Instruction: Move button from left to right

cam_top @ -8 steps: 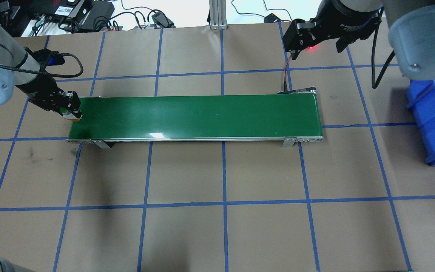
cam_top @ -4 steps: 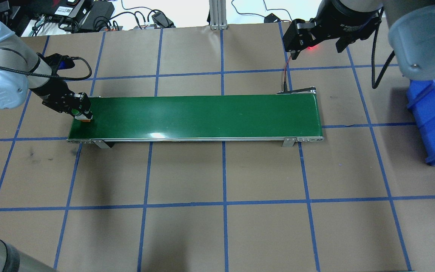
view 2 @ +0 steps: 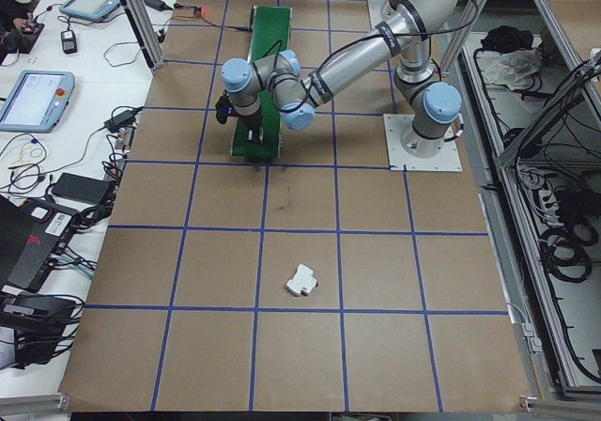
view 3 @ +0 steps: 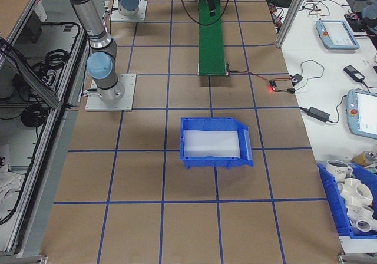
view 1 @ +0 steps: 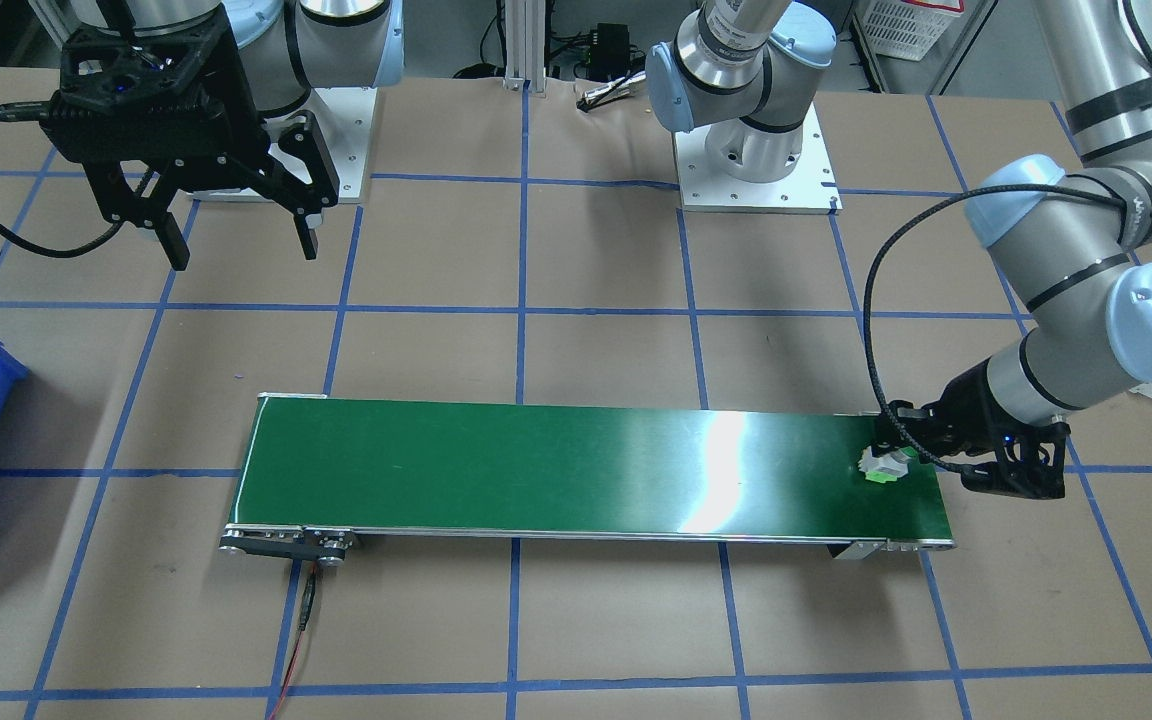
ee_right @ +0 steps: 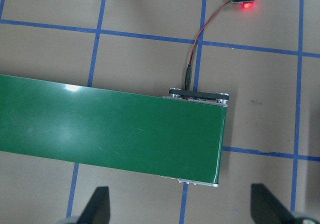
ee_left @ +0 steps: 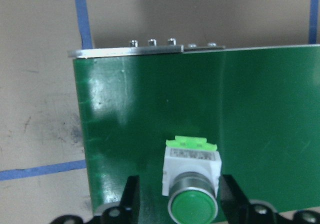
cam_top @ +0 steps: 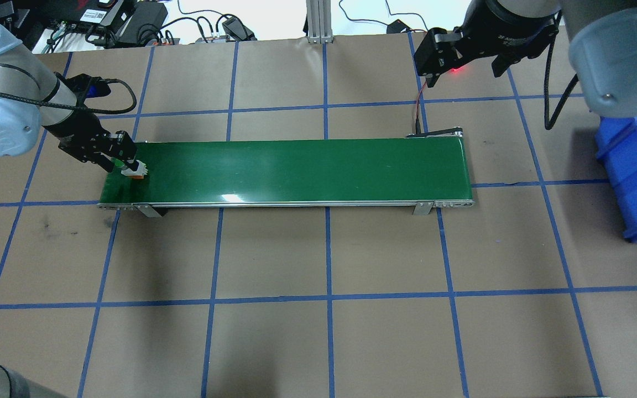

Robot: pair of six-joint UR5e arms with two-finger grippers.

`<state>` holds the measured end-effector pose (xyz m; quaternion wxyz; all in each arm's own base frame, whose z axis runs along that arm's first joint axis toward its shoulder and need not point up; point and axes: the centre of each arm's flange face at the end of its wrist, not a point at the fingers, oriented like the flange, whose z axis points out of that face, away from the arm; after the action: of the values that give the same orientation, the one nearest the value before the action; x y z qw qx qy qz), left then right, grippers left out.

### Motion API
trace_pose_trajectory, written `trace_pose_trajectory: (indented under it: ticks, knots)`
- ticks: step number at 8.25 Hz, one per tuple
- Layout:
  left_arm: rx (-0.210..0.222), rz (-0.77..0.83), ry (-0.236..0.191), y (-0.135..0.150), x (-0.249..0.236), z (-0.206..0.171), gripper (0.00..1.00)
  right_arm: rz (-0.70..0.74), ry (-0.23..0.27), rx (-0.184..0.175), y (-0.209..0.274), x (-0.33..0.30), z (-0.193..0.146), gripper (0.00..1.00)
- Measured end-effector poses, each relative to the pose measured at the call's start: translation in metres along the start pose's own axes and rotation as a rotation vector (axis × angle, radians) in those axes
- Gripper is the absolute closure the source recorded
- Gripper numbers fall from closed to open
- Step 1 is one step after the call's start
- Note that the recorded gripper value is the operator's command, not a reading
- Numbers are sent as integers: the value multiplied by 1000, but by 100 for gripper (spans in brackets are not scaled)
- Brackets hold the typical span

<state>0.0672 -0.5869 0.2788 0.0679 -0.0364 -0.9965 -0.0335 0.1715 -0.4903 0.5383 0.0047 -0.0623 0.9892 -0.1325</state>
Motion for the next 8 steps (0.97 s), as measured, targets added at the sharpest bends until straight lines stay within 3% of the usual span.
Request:
trace_pose_trajectory:
  ticks: [5,8]
  knots:
    - [9,-23,-22,59,83,-116,0,0,2,-1,0,1,1,0]
    - [15,-30,-103,70,83,-162,0,-17,3,-17,-3,1,8,1]
